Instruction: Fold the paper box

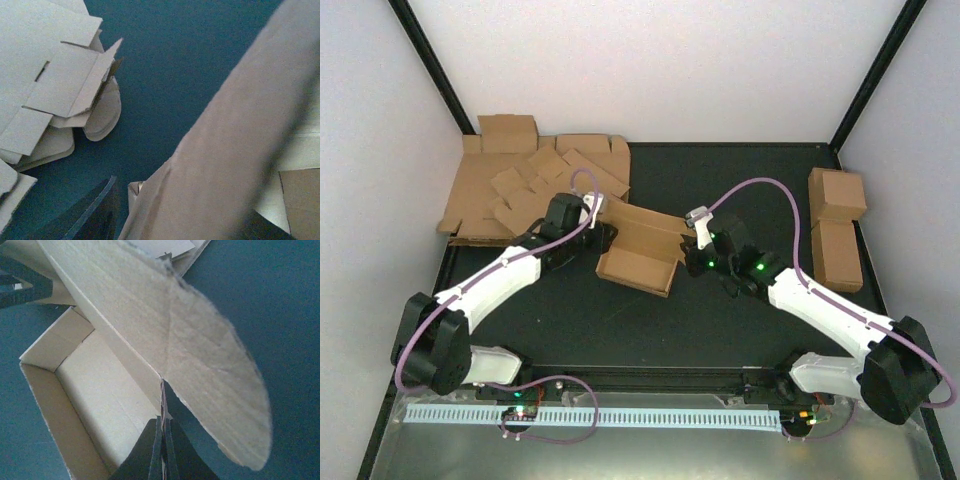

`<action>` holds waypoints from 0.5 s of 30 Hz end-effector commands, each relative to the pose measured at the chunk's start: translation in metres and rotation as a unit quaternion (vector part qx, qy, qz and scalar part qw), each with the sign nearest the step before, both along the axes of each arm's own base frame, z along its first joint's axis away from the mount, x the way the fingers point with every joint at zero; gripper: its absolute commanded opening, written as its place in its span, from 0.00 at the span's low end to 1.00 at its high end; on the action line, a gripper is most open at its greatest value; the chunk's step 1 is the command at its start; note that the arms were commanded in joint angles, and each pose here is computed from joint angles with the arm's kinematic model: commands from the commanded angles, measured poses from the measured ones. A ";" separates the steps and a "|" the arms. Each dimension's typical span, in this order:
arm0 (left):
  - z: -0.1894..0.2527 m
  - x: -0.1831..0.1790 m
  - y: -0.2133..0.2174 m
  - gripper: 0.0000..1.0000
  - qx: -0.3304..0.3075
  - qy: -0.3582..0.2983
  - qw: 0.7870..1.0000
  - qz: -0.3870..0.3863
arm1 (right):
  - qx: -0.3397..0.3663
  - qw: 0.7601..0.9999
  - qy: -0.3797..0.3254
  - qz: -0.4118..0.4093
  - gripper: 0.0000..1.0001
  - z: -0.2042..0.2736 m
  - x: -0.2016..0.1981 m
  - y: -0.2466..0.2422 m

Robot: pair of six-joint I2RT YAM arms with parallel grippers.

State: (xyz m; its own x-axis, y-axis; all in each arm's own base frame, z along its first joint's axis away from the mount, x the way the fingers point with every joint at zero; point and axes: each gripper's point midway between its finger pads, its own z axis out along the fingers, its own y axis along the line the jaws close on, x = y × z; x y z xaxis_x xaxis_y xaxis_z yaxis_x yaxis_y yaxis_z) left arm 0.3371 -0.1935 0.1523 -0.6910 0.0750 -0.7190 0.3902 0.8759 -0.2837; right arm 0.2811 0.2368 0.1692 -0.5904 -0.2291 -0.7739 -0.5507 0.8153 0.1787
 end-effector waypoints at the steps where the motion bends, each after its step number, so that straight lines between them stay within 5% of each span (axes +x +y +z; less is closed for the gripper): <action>1: 0.026 0.008 0.004 0.49 0.008 -0.030 0.999 0.015 | 0.004 1.000 -0.025 -0.002 0.02 0.012 0.006 0.002; 4: 0.027 0.006 0.008 0.49 0.012 -0.032 0.999 0.019 | 0.000 1.000 -0.024 -0.001 0.02 0.010 0.005 0.001; 8: 0.038 0.002 0.005 0.28 -0.001 -0.040 0.999 0.007 | 0.003 1.000 -0.025 0.000 0.02 0.011 0.003 0.000; 15: 0.032 0.001 0.006 0.32 0.005 -0.031 0.999 0.007 | -0.002 1.000 -0.022 0.002 0.02 0.008 0.004 0.001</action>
State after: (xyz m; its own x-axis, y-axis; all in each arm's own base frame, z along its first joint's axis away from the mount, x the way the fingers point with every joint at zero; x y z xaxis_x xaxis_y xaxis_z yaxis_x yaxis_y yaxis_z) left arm 0.3357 -0.1862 0.1674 -0.6684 0.0747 -0.7400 0.3816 0.8885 -0.2550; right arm 0.2816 0.2358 0.1689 -0.5845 -0.2378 -0.7758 -0.5531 0.8163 0.1665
